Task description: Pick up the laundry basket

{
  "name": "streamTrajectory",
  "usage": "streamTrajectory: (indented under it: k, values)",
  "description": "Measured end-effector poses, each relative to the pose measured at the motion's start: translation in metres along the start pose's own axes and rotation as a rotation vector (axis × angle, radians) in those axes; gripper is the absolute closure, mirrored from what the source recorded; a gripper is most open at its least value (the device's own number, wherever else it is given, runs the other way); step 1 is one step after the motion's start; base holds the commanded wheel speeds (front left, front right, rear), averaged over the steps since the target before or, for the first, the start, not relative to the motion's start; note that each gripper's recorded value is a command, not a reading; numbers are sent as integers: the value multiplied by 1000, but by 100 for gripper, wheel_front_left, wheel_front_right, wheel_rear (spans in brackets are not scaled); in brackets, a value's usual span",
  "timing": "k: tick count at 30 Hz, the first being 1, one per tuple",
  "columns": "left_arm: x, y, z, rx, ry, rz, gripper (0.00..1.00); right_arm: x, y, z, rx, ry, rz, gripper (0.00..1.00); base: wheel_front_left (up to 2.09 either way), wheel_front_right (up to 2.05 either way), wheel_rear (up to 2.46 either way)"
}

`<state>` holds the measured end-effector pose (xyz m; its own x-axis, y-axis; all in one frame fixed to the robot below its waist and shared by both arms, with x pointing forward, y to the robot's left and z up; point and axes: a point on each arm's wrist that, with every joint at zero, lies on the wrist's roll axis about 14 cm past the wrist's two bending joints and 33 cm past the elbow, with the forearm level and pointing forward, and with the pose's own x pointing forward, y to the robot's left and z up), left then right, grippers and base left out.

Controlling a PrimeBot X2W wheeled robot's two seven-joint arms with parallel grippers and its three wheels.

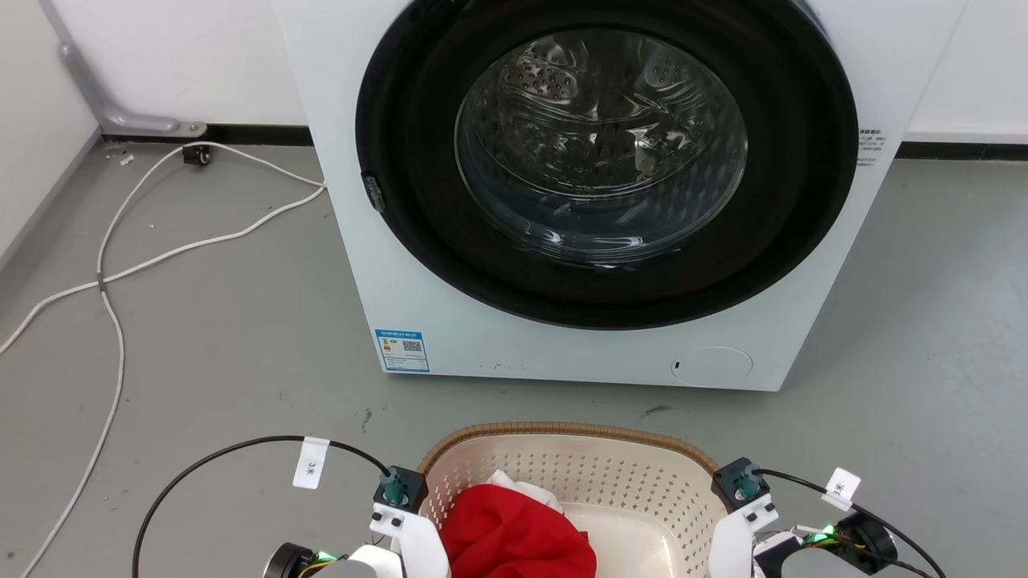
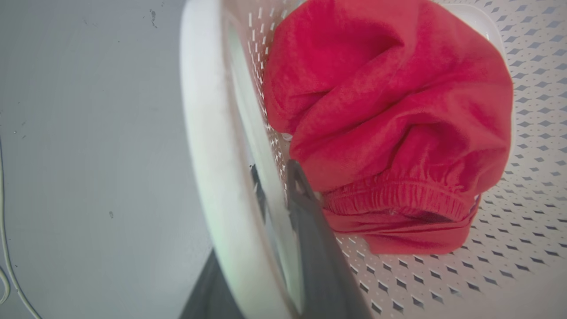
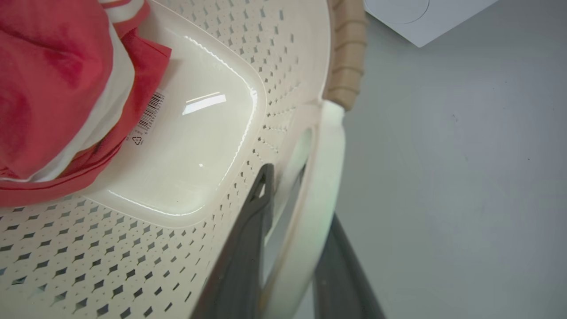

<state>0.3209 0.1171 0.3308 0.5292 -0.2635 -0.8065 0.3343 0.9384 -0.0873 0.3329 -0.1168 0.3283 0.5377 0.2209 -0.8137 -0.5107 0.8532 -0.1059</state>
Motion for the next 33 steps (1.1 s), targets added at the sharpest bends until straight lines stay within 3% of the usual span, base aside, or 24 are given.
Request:
streamTrajectory:
  k: [33]
  values:
    - [2,-2,-4,-2,16,-11,100,0,0,-3,1,9,12,100,0,0,0]
